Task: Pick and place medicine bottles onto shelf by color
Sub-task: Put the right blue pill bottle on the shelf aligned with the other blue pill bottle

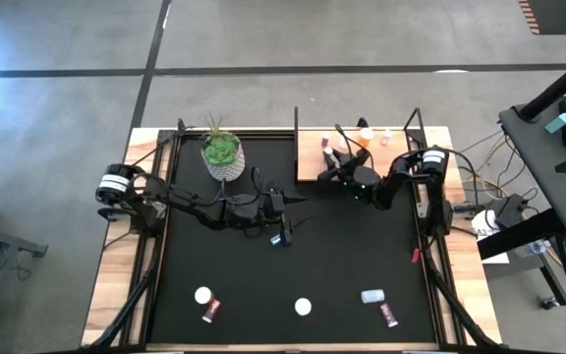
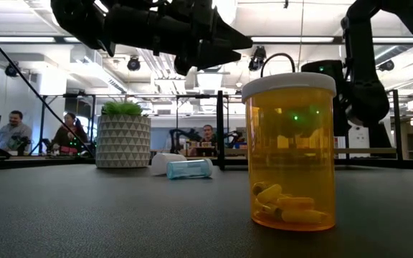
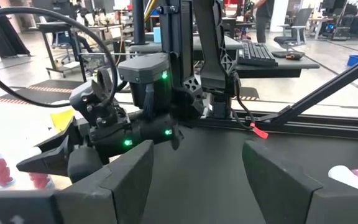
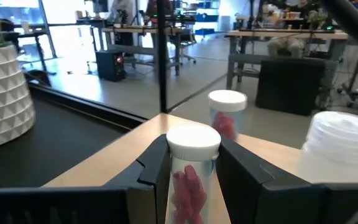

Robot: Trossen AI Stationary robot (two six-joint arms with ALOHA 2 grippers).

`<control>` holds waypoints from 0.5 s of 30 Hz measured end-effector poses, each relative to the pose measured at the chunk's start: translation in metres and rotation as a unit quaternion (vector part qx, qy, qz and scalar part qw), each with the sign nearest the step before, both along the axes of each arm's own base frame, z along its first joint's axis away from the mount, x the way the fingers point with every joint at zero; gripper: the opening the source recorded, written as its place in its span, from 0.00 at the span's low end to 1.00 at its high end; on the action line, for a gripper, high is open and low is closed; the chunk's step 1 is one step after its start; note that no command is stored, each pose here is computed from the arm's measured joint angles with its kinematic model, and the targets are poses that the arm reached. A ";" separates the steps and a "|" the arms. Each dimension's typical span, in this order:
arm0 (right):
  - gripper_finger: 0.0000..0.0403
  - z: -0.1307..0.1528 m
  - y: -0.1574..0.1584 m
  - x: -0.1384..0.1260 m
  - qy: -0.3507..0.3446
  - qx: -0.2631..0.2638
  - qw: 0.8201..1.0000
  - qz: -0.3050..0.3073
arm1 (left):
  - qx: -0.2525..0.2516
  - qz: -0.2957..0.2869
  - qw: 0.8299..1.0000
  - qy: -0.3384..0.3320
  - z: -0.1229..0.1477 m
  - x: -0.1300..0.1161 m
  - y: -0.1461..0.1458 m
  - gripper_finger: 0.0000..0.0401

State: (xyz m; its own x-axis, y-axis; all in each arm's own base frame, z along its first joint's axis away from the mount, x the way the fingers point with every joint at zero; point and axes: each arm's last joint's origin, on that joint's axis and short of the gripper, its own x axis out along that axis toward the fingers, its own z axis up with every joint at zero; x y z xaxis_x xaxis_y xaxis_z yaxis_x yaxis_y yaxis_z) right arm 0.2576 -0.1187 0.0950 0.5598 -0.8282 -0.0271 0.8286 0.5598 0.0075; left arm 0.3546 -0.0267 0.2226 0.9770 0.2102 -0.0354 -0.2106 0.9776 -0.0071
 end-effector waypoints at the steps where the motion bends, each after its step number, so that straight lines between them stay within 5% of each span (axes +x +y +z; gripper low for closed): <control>1: 0.25 0.000 -0.001 0.000 0.000 0.000 1.000 -0.003 | 0.000 0.000 1.000 0.000 0.000 0.000 0.000 0.58; 15: 0.25 0.001 -0.006 0.006 0.004 0.001 1.000 -0.008 | 0.000 0.000 1.000 0.000 0.000 0.000 0.000 0.58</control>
